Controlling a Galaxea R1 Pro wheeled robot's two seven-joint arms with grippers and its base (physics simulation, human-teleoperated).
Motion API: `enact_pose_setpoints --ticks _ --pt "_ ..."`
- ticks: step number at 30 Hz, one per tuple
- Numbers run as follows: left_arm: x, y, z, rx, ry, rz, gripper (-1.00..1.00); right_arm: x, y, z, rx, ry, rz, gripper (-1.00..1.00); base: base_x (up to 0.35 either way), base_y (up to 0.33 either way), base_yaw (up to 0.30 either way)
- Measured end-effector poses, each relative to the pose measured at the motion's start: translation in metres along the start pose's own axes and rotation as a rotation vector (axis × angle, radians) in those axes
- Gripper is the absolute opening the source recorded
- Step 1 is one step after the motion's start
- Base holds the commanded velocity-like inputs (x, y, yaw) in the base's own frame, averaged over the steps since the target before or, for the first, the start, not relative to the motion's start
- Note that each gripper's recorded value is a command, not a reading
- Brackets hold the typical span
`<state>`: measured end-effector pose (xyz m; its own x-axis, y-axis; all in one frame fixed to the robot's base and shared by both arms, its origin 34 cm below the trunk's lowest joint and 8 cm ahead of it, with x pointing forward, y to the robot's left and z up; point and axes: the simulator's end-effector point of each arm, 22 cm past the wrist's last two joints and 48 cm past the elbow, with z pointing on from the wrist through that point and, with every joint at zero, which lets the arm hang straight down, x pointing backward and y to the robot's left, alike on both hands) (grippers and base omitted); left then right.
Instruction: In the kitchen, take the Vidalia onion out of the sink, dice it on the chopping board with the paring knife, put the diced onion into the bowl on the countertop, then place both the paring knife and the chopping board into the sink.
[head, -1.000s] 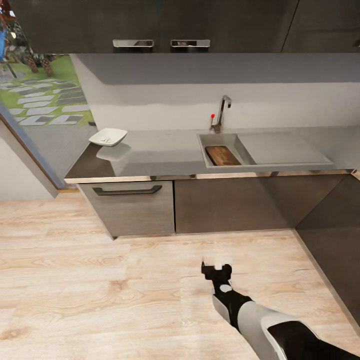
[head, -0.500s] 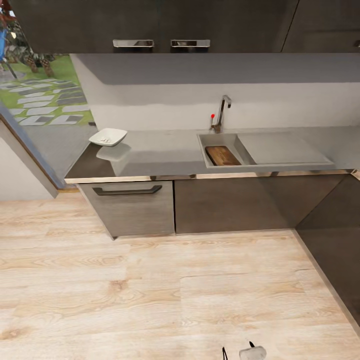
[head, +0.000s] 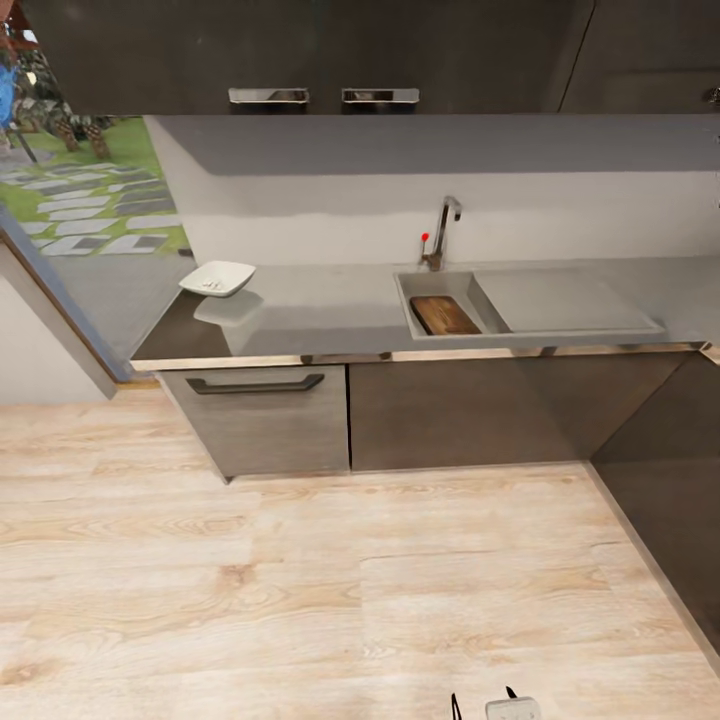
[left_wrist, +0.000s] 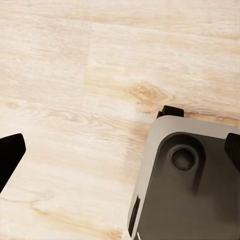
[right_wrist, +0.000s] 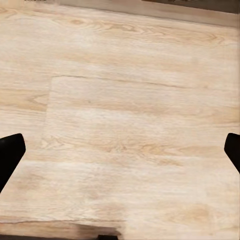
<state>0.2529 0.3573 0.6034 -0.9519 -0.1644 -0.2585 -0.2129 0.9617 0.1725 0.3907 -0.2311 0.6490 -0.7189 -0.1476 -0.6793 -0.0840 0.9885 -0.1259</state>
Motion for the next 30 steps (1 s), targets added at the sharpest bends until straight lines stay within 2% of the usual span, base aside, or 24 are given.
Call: enact_pose_setpoints --ticks 30 --pt "-0.02 -0.003 -0.003 0.008 -0.045 -0.01 1.0 -0.022 -0.003 0.001 0.007 -0.049 0.002 1.0 0.0 0.0 0.0"
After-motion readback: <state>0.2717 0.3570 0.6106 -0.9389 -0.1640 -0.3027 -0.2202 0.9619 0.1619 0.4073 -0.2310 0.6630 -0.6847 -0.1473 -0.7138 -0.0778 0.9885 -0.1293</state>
